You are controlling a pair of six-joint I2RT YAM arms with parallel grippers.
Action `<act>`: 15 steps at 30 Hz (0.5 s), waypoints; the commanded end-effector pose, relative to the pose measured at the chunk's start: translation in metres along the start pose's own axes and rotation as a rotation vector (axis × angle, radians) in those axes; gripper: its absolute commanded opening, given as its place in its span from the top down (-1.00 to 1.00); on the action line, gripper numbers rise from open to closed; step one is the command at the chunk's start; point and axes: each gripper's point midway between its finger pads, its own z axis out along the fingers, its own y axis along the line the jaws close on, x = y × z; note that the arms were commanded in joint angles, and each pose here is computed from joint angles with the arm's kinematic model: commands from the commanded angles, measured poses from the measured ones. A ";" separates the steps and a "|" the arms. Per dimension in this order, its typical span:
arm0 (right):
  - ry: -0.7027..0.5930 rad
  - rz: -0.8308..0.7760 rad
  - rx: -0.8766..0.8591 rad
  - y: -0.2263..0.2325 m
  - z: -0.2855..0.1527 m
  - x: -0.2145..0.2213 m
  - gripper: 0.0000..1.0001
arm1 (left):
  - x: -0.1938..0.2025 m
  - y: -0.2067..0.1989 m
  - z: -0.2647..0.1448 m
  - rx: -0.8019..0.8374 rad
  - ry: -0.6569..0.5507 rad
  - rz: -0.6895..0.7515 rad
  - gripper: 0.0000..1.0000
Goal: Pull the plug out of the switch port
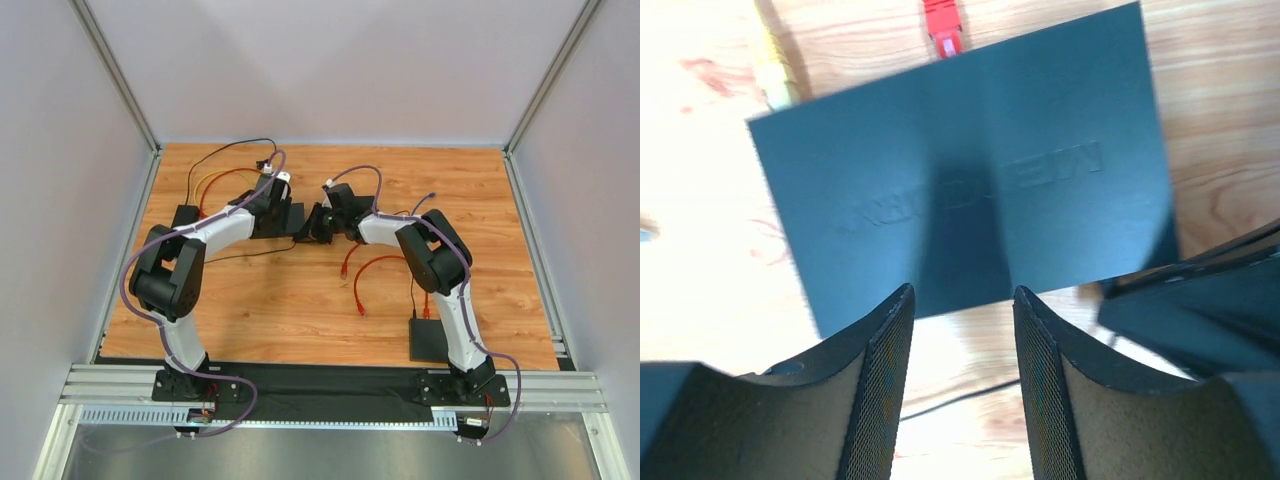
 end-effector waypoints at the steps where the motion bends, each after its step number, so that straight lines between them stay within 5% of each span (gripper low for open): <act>1: 0.112 -0.005 0.073 -0.030 -0.003 0.019 1.00 | -0.015 0.007 -0.001 -0.044 -0.032 0.121 -0.04; 15: 0.150 0.006 0.031 -0.026 0.002 0.022 1.00 | -0.007 -0.024 0.009 0.039 0.000 0.225 -0.09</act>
